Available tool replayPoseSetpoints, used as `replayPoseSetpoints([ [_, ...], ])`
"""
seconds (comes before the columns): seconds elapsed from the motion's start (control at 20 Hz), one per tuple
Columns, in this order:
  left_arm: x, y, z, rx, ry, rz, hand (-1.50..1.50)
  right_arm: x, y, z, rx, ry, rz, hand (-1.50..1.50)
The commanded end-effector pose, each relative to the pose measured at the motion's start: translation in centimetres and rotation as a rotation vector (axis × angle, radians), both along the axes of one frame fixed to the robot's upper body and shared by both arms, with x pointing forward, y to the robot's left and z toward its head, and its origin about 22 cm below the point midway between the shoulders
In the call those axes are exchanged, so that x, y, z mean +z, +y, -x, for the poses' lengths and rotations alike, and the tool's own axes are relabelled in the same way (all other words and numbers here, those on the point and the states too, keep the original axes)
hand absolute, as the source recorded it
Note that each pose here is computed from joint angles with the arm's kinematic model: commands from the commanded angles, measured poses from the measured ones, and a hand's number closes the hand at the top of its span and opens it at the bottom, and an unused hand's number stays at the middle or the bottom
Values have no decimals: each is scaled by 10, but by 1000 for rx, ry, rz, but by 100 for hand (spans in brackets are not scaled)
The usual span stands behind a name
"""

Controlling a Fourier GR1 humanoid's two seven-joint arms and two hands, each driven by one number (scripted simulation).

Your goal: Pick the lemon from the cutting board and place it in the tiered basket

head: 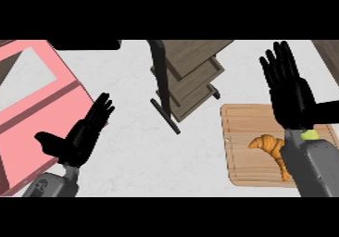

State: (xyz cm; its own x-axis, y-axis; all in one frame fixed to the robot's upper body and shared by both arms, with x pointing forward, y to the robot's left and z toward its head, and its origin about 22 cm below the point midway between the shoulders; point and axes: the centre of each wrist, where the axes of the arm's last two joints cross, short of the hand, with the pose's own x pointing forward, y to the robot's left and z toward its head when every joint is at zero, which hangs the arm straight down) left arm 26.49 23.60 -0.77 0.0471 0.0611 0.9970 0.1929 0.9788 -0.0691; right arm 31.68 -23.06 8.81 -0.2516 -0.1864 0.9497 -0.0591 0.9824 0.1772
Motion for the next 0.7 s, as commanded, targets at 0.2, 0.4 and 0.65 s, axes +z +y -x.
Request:
replayPoseSetpoints([
  [0.2,26,75,-10,283,-96,-367,0,-8,-97,30,177,-264,-123,150],
  [0.4,32,88,-9,322,-85,-437,0,-65,-188,78,-309,68,58,-150],
  [0.65,33,71,-11,307,-92,-489,0,-104,-255,129,-317,-42,-37,-150],
])
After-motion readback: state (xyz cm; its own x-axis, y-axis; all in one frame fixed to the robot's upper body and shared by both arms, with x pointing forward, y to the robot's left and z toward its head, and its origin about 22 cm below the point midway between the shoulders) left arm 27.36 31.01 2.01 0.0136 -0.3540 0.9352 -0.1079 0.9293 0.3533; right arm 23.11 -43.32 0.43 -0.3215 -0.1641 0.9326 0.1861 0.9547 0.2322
